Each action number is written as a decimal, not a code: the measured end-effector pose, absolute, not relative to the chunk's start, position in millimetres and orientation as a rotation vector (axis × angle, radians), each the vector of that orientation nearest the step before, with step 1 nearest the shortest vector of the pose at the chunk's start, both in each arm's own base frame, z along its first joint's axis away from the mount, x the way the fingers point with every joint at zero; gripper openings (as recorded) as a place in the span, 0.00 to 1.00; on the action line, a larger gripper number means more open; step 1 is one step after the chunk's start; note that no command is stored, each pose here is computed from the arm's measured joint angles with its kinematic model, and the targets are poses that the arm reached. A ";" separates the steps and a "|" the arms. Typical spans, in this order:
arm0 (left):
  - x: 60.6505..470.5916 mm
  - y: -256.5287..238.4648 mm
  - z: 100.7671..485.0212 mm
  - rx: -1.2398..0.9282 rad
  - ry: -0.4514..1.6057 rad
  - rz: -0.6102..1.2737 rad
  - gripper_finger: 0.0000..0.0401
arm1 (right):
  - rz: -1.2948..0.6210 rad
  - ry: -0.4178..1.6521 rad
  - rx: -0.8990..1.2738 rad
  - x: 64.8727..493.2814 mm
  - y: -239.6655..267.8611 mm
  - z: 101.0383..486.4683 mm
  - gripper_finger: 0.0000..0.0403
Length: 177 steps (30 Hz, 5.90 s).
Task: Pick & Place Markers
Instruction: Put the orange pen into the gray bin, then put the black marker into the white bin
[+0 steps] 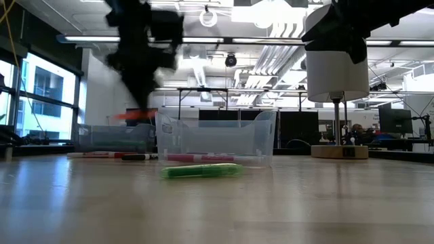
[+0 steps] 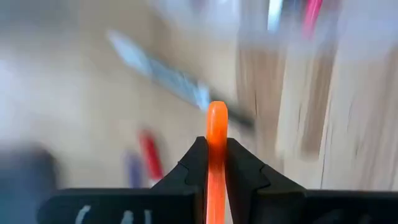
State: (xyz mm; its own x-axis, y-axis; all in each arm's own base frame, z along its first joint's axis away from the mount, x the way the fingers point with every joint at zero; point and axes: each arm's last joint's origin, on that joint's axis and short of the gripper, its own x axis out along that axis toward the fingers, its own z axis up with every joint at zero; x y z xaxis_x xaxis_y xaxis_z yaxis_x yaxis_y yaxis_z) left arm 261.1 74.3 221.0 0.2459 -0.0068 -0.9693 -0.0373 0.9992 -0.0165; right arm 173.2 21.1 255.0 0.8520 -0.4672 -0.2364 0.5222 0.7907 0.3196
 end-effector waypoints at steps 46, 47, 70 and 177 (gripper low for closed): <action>352.3 200.9 305.1 -0.258 1.166 0.160 0.27 | -0.490 0.134 0.429 174.4 22.4 256.9 0.28; 341.2 200.1 306.9 -0.292 1.179 0.187 0.27 | -0.479 0.139 0.431 174.5 22.7 256.8 0.28; 259.4 35.6 225.3 -0.494 0.939 0.863 0.27 | -0.394 0.187 0.368 175.2 24.9 255.9 0.28; 206.1 -88.2 93.6 -0.357 0.648 0.622 0.44 | -0.340 0.226 0.396 176.1 26.8 252.8 0.28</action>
